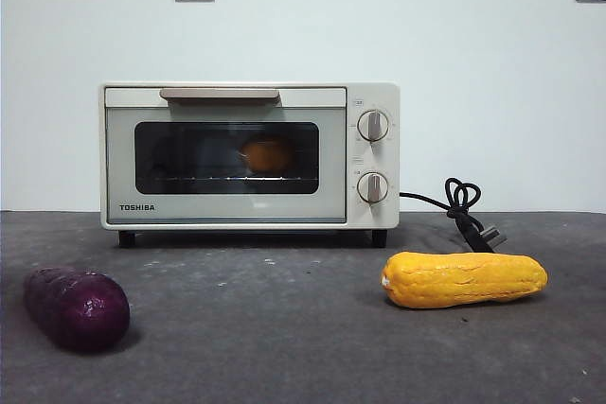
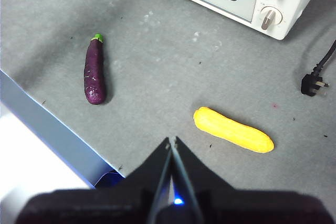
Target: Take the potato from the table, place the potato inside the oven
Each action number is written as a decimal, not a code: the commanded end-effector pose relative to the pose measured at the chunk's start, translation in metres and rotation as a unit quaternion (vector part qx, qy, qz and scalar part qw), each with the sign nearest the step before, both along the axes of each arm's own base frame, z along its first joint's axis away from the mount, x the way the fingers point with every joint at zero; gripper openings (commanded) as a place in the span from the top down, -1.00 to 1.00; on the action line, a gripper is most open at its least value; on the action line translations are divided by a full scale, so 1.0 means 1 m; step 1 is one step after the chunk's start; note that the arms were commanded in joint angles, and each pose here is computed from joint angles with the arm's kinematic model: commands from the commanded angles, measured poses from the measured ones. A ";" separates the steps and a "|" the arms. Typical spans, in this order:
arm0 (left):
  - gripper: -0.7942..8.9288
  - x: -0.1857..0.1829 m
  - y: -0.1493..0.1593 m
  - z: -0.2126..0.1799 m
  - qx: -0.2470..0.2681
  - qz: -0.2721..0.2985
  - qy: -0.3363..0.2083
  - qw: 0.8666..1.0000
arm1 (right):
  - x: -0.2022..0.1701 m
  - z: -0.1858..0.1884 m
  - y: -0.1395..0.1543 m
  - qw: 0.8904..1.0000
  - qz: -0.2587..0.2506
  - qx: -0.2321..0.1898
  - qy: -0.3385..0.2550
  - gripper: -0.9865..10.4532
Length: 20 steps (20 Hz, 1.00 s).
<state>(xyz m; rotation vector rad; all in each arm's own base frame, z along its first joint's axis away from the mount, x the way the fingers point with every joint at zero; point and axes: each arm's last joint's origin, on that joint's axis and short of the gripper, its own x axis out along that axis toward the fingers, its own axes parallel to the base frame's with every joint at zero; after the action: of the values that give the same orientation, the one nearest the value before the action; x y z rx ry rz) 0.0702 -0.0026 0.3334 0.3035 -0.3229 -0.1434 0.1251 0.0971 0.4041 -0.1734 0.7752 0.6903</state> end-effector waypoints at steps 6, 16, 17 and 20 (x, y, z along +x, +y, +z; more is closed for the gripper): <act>0.85 0.021 0.006 -0.119 -0.022 0.067 0.106 0.992 | -0.001 0.002 -0.001 1.000 -0.001 0.004 -0.004 0.83; 0.85 0.026 0.006 -0.186 -0.023 0.065 0.238 0.969 | -0.003 0.003 -0.002 1.000 -0.001 0.006 -0.006 0.83; 0.85 0.026 0.006 -0.185 -0.033 0.064 0.236 0.969 | -0.003 0.003 -0.002 1.000 -0.001 0.006 -0.006 0.83; 0.85 0.026 0.007 -0.185 -0.053 0.063 0.238 0.968 | -0.003 0.003 -0.002 1.000 -0.001 0.006 -0.006 0.82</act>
<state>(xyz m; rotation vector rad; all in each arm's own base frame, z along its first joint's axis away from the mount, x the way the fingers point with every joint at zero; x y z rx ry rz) 0.0954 0.0035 0.1524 0.1967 0.1548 -0.0730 0.1226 0.0952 0.4056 -0.1703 0.7652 0.6910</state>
